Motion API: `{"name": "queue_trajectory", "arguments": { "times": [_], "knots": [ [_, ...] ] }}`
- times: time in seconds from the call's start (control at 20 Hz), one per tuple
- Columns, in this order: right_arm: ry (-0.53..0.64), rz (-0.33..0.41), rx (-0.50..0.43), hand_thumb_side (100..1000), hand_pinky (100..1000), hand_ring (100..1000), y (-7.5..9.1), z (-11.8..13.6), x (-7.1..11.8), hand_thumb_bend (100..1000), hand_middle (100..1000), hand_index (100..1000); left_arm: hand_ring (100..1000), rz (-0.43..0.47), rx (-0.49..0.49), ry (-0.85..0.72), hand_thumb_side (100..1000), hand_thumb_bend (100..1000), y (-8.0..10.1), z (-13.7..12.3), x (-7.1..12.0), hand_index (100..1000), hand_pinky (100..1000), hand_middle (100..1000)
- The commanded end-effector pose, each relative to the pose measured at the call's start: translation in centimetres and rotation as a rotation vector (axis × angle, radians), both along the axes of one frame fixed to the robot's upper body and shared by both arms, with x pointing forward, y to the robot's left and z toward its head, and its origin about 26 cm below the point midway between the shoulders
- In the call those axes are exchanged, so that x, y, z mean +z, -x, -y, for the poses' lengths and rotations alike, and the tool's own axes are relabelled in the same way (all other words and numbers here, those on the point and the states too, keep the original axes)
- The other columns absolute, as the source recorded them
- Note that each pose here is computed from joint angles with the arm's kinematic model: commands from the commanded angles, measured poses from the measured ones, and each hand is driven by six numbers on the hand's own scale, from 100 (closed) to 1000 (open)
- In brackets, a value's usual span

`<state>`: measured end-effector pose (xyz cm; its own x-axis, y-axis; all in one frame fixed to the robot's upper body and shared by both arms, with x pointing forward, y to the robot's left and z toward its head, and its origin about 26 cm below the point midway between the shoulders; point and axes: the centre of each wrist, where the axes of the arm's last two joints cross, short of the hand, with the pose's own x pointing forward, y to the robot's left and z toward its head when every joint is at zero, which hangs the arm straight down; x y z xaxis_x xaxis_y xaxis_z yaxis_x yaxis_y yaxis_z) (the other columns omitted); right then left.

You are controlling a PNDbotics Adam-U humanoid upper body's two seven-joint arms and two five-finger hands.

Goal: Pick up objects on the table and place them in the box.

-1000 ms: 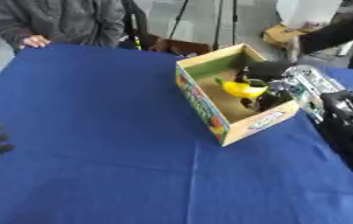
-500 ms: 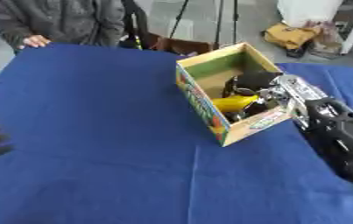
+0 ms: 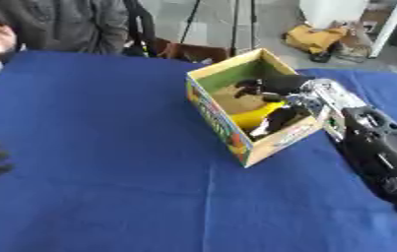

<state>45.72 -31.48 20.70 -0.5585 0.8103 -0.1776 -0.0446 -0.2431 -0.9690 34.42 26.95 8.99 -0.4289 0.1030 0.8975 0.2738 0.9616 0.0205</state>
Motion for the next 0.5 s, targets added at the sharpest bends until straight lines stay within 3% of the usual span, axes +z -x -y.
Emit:
{"name": "queue_trajectory", "arguments": {
  "times": [0.05,0.15,0.2,0.25,0.35,0.5],
  "knots": [
    [-0.058,0.123,0.017,797,871,916,1.0,0.7,4.0,654,959,928,774,0.021,0.003,-0.011,1000,454,0.0,-0.4,0.6,668,759,751],
    [-0.098,0.174,0.035,798,864,908,1.6,0.7,5.0,648,947,923,774,0.017,0.006,-0.012,1000,454,0.1,-0.5,0.5,668,759,751],
    [-0.125,0.197,0.040,706,788,797,1.9,0.7,5.4,532,822,838,774,0.016,0.007,-0.012,1000,455,0.1,-0.5,0.5,667,759,750],
    [-0.192,0.242,0.048,690,769,781,2.4,1.0,5.9,497,803,822,774,0.012,0.013,-0.011,1000,455,0.2,-0.6,0.3,667,759,750],
    [-0.323,0.310,0.062,655,722,688,3.6,1.3,6.4,316,707,754,774,0.008,0.024,-0.009,1000,455,0.3,-0.9,0.2,667,759,750],
    [-0.530,0.364,0.086,654,711,660,5.8,1.5,6.0,257,676,741,774,-0.002,0.042,-0.004,1000,455,0.5,-1.2,-0.2,665,759,750]
  ]
}}
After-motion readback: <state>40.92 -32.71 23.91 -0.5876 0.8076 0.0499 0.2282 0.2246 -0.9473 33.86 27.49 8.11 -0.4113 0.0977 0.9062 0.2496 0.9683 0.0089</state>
